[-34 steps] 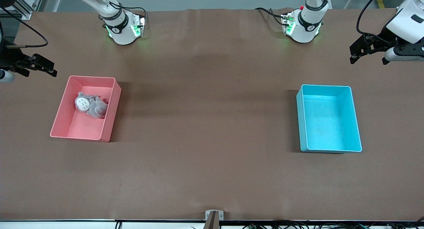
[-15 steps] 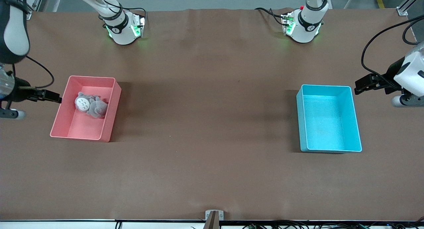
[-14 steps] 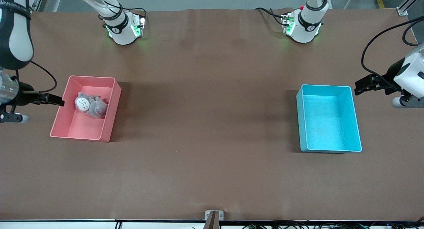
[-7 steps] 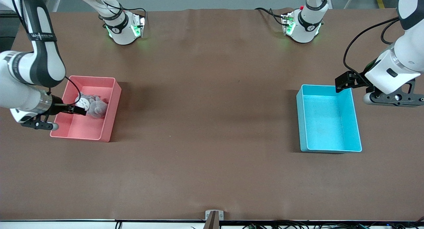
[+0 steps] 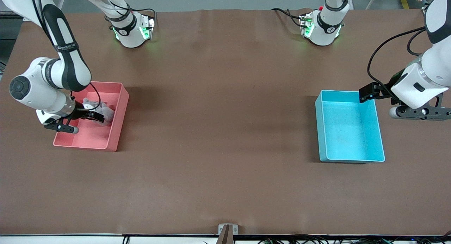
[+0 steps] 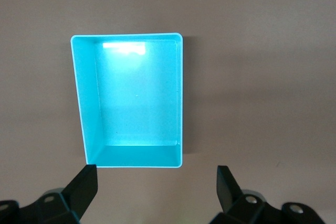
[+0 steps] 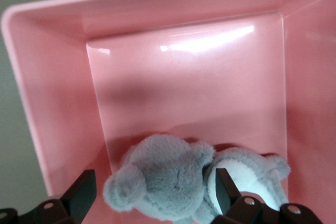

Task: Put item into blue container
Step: 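Lower the right gripper into the pink box and grasp a gray plush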

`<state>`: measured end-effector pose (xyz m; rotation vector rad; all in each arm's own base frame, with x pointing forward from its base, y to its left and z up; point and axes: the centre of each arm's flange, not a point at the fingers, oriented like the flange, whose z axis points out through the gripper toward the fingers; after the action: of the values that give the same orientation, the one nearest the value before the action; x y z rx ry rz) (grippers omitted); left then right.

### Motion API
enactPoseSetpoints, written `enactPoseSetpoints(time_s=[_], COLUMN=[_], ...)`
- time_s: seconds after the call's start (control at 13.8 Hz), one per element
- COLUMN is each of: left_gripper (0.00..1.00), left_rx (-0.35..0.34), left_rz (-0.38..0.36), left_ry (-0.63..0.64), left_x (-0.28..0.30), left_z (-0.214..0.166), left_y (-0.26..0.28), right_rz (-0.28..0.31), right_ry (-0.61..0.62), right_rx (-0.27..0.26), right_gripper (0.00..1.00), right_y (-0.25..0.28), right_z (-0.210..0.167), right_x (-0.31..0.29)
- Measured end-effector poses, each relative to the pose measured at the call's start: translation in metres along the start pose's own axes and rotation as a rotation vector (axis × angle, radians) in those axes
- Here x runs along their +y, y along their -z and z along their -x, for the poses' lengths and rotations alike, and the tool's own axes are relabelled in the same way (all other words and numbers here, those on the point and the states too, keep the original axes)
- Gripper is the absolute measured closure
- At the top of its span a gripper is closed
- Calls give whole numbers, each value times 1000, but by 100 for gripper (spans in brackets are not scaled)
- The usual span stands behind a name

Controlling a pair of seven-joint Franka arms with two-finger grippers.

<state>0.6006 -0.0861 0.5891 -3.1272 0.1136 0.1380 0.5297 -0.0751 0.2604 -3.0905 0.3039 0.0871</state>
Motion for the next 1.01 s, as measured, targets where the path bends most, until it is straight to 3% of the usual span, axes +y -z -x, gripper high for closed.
enactPoseSetpoints(time_s=[0.43,0.8,0.94,1.01], left_gripper=[0,0,0,0], left_rx=[1,1,1,1], left_rz=[0,0,0,0], left_ry=[2,2,2,2], left_x=[-1,-1,-1,-1], left_z=[0,0,0,0], left_y=[0,0,0,0], right_rz=[-13,-11,-11,-11], right_ry=[-41,-49,-50,-50], right_rx=[-60,-77,-81,-82], right_gripper=[0,0,3,10], right_y=[-48,-58,-60,-60], right_z=[11,13,13,13], right_x=[3,4,4,4])
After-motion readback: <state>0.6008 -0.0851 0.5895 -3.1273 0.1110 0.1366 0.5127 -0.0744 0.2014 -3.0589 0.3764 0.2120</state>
